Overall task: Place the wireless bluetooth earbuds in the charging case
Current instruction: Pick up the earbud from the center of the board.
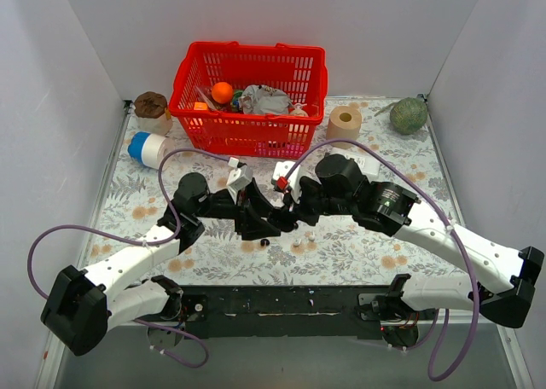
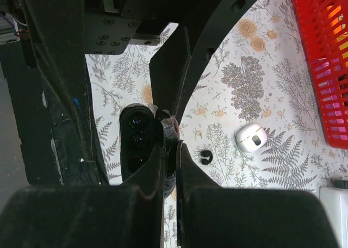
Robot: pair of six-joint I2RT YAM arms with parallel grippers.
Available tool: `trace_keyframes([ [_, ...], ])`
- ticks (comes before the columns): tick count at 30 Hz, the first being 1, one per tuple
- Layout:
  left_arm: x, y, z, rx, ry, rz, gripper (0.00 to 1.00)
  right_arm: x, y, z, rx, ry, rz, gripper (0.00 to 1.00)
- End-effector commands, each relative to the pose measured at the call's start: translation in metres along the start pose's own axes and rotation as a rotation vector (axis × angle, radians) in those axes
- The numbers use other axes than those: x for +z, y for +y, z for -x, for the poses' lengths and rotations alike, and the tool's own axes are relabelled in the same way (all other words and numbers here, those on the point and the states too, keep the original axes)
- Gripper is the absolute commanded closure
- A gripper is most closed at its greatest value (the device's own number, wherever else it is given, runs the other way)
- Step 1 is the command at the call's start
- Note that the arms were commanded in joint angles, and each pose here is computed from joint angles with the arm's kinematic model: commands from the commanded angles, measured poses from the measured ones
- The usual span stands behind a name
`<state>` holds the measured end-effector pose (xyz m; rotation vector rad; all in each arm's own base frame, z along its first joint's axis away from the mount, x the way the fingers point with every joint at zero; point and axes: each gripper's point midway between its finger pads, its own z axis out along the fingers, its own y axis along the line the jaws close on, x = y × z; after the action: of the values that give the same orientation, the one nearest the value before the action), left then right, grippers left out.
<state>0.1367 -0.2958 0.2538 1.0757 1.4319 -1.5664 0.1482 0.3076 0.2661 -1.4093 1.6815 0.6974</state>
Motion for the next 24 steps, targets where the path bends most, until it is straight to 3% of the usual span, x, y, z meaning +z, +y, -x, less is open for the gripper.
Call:
trace_keyframes([
  [1,-0.0018,0.0008,-0.0012,0.025,-0.012,0.002,0.46,-0.0077,0.0004,0.0380,-0.010,-0.112,0.002,0.99],
  [9,-0.0029,0.0031,-0.0058,0.011,-0.023,0.017,0.45,-0.0052,0.0030,0.0417,0.000,-0.121,0.014,0.99],
  [16,-0.0027,0.0022,0.0011,0.028,-0.052,0.025,0.59,-0.0024,0.0035,0.0401,0.004,-0.115,0.015,0.99],
  [20,-0.0030,0.0031,0.0024,0.033,-0.061,0.035,0.78,-0.0012,0.0047,0.0377,0.006,-0.109,0.018,0.99],
  [24,-0.0048,0.0041,0.0003,0.038,-0.065,0.048,0.88,-0.0021,0.0046,0.0336,0.015,-0.102,0.007,0.99],
])
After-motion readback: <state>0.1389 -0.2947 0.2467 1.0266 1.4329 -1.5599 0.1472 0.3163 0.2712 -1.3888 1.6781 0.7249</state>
